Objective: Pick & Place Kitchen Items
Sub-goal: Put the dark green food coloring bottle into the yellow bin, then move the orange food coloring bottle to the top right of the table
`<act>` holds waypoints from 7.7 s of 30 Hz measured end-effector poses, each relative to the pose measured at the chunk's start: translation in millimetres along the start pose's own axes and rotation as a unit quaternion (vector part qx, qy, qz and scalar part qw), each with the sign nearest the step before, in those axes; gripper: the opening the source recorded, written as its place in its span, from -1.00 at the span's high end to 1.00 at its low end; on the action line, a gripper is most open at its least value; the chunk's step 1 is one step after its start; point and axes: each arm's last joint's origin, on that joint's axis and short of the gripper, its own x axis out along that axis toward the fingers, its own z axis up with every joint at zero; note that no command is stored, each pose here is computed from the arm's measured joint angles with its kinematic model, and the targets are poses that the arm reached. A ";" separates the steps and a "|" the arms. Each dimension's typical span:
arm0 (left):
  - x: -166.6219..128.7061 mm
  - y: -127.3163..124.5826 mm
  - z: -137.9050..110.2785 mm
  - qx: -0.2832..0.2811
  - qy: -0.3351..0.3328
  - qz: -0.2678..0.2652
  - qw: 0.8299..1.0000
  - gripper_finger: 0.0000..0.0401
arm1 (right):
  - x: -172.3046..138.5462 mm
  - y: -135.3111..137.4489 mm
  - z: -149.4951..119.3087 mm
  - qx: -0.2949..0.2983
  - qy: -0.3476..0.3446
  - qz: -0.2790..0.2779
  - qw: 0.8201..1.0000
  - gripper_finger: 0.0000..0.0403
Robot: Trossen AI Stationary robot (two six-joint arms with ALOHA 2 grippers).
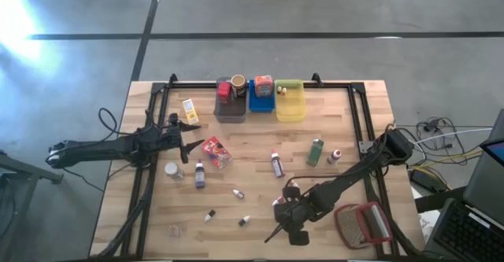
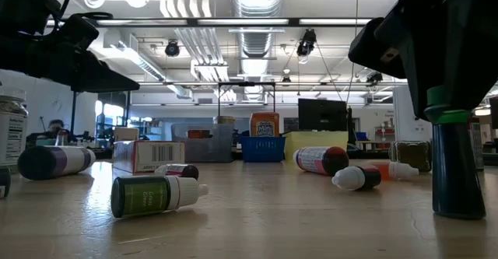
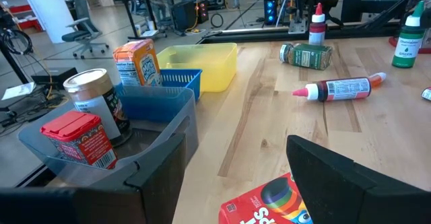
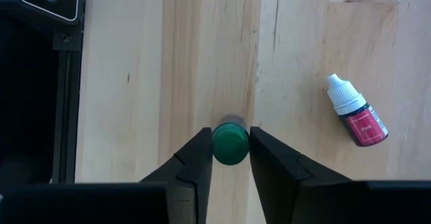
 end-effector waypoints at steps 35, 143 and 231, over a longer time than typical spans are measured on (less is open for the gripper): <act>0.3 0.1 1.1 -0.001 -0.006 0.001 1.000 -0.30 | -105.1 -93.7 24.2 0.010 -0.050 -0.080 0.996 0.68; 0.6 0.0 1.0 -0.003 -0.011 0.001 1.000 -0.30 | -182.1 -461.0 -7.3 0.236 -0.110 -0.228 0.938 0.30; 0.6 0.0 1.0 -0.003 -0.011 0.001 1.000 -0.30 | -70.0 -67.4 -61.0 0.162 -0.154 -0.215 0.951 0.35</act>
